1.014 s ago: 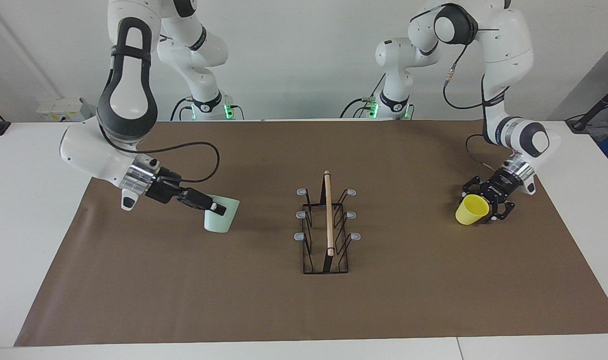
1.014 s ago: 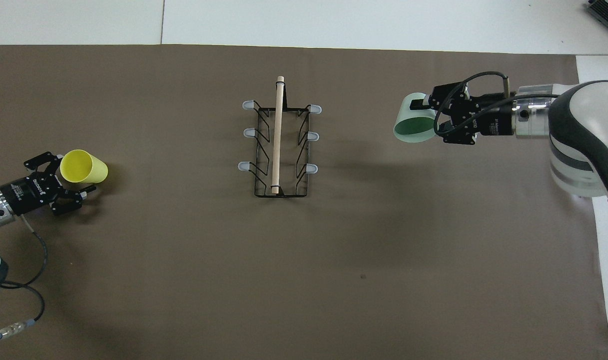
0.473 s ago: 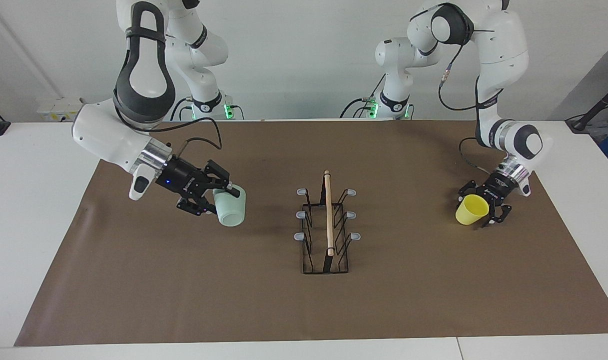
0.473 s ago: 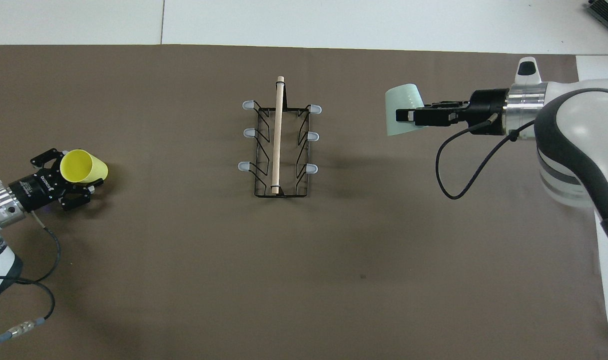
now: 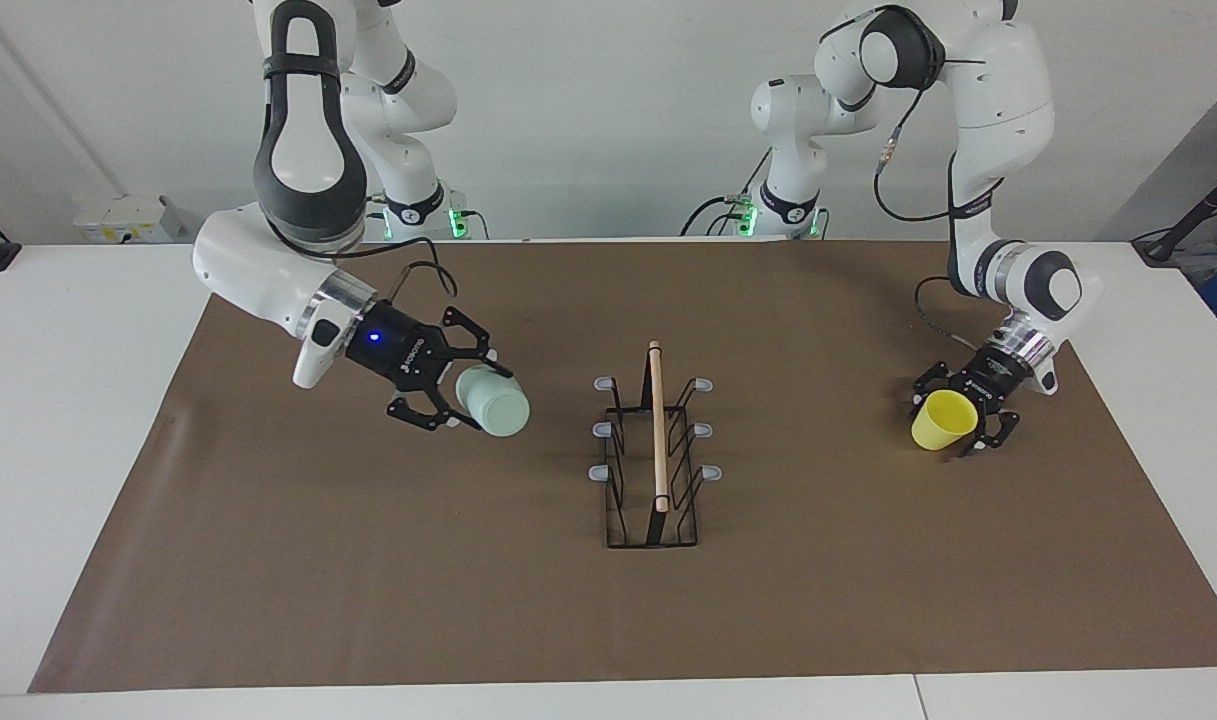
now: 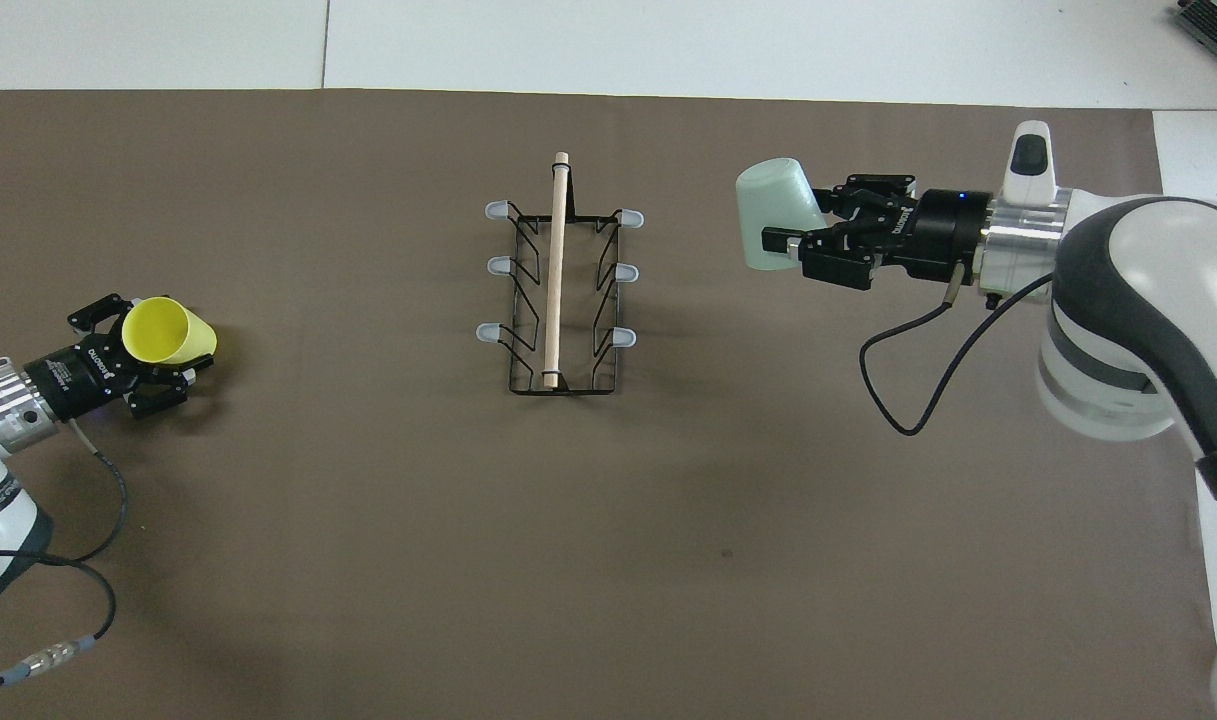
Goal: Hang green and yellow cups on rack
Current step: 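Lift the green cup with the right gripper toward the rack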
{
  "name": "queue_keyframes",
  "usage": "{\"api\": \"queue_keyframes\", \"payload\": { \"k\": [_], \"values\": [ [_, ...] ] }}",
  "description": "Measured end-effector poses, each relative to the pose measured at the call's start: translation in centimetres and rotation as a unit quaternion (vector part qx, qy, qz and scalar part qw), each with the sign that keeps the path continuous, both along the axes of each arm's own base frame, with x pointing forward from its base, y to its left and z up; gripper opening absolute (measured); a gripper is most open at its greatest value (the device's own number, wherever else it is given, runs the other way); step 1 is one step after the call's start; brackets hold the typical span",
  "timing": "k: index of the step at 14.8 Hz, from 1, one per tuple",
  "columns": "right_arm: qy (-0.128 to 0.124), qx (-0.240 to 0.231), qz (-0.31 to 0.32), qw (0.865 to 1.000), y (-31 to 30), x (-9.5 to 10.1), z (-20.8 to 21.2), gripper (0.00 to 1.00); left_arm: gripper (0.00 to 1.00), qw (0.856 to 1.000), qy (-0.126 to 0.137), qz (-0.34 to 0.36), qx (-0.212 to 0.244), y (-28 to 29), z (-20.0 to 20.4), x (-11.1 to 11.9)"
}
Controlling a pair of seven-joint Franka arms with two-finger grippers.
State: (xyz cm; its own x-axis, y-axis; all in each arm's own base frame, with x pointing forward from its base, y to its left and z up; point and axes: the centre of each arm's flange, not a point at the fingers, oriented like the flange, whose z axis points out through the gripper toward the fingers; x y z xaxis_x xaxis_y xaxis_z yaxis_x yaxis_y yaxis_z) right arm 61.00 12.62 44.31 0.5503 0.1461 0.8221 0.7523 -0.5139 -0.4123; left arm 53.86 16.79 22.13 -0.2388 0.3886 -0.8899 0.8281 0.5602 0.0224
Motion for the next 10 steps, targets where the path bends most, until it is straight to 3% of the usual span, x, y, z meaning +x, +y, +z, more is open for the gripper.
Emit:
{"api": "queue_keyframes", "payload": {
  "k": [1, 2, 3, 4, 8, 10],
  "values": [
    [-0.016, 0.012, -0.004, 1.000, 1.3, -1.1, -0.7, 0.70, 0.96, 1.000, 0.001, 0.000, 0.000, -0.1, -0.1, -0.1],
    [-0.028, 0.022, -0.007, 0.999, 2.5, -2.2, -1.3, 0.70, 0.89, 1.000, 0.001, 0.000, 0.000, -0.2, -0.1, -0.1],
    [-0.040, 0.034, -0.013, 0.999, 3.6, -3.3, -1.8, 0.70, 0.74, 1.000, 0.000, 0.000, 0.001, -0.2, -0.1, -0.1],
    [-0.053, 0.046, -0.024, 0.997, 4.7, -4.4, -2.3, 0.70, 0.66, 1.000, -0.001, 0.000, 0.001, -0.2, 0.0, -0.1],
    [-0.084, 0.063, -0.053, 0.993, 9.7, -9.6, -4.0, 0.70, 0.66, 1.000, -0.011, 0.005, 0.005, 0.0, 1.1, 0.1],
    [-0.089, 0.062, -0.056, 0.993, 9.7, -10.5, -4.4, 0.70, 0.66, 1.000, -0.022, 0.009, 0.007, 0.1, 2.3, 0.3]
  ]
}}
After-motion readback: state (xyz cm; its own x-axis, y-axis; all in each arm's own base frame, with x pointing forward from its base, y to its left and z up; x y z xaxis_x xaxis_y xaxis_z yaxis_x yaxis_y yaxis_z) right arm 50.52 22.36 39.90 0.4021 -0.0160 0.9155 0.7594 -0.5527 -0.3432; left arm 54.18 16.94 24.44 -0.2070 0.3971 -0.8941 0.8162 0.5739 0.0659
